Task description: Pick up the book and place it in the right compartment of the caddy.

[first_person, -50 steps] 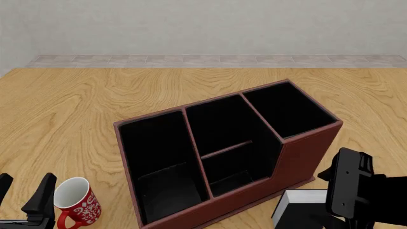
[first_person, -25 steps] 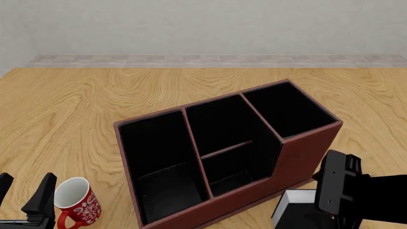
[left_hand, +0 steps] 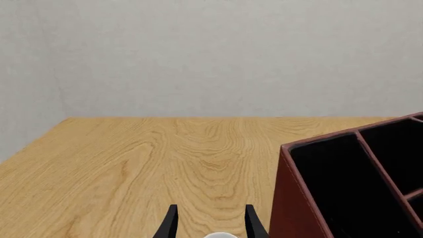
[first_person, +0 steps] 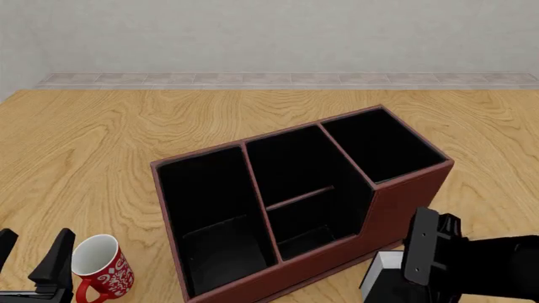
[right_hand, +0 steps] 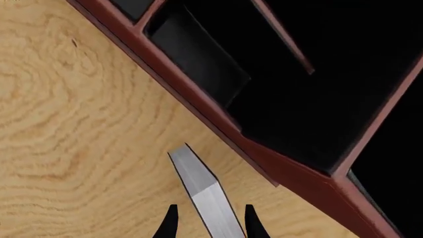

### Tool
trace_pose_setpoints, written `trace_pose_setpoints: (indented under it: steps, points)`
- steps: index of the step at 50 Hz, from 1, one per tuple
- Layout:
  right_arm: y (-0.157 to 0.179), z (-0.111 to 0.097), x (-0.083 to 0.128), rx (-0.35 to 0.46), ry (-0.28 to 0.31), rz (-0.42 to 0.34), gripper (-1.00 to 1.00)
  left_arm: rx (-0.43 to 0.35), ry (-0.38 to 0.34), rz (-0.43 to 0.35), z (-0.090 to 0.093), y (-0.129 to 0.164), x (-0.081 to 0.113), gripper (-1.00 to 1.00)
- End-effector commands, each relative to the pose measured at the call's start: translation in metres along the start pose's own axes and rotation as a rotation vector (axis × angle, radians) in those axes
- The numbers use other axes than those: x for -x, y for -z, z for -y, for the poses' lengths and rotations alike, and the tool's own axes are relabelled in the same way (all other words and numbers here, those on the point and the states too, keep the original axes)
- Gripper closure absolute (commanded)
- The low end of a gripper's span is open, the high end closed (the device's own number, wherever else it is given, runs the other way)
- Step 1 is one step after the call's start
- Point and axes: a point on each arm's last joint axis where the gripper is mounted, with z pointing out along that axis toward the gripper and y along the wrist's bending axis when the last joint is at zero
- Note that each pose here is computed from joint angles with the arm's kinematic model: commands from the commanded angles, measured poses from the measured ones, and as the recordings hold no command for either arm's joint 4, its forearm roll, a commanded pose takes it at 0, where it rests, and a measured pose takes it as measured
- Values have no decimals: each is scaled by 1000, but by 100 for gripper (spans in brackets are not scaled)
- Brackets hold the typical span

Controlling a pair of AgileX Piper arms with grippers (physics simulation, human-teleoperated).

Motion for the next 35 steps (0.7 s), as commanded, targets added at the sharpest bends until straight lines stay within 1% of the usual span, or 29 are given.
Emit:
trace_pose_setpoints:
  steps: [1, 10, 11, 13, 35]
  points:
    - [-7, 0, -4, -27, -63, 20, -100, -2, 0, -1, 0, 0, 0, -100]
    - [-16, -5, -3, -5, -69, 12, -100, -2, 0, -1, 0, 0, 1, -100]
    - [-15, -6, -1, -1, -70, 20, 100, -2, 0, -2, 0, 0, 0, -100]
    - [-17, -9, -1, 13, -66, 14, 100, -2, 0, -2, 0, 0, 0, -100]
    - [-11, -12, 4, 29, -55, 21, 100, -2, 0, -2, 0, 0, 0, -100]
